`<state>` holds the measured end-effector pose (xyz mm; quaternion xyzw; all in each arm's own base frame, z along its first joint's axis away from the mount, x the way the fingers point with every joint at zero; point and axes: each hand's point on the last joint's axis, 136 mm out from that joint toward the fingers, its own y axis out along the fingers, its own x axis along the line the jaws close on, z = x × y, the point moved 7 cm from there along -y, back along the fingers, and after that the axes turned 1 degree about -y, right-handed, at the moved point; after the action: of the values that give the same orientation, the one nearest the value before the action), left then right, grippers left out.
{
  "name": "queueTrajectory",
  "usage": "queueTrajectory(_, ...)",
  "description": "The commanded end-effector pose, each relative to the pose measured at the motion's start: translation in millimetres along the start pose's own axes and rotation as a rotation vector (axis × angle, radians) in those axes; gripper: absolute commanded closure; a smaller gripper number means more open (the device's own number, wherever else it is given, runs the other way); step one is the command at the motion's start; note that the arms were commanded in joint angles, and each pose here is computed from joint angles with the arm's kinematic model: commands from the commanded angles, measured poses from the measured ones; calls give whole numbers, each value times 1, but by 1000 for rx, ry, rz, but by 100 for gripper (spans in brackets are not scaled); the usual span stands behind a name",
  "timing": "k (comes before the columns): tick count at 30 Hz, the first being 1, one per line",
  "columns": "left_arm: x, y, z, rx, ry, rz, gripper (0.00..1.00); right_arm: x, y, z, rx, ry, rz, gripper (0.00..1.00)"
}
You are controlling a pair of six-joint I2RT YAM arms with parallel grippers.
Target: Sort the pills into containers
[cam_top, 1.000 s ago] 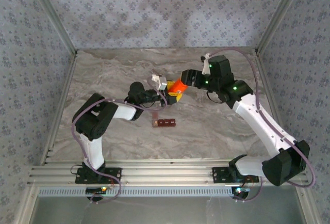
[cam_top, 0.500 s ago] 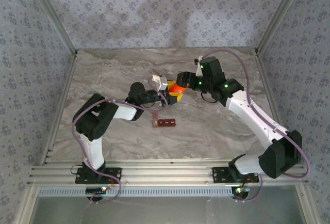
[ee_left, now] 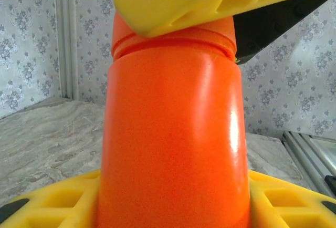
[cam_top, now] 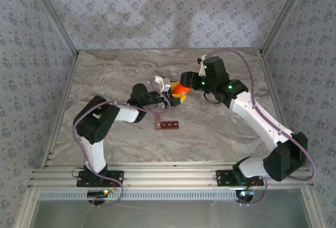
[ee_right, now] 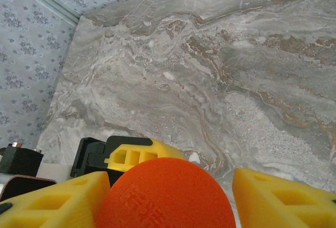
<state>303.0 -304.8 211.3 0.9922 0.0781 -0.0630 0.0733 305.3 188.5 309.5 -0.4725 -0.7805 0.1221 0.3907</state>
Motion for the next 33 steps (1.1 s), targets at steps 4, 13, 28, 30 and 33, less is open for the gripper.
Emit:
queueTrajectory(4, -10, 1, -24, -63, 79, 30, 100, 12, -12, -10, -45, -19, -34, 57)
queueTrajectory(13, -10, -2, -26, -81, 63, 54, 100, 16, -17, -17, -52, -176, -169, 72)
queueTrajectory(28, -24, -1, -39, -71, 51, 168, 100, 16, -60, -37, -90, -516, -537, 76)
queueTrajectory(30, -24, -1, -39, -72, 53, 163, 100, 14, -59, -37, -89, -490, -514, 75)
queueTrajectory(33, -24, -1, -40, -75, 56, 161, 100, 8, -57, -39, -122, -409, -458, 74)
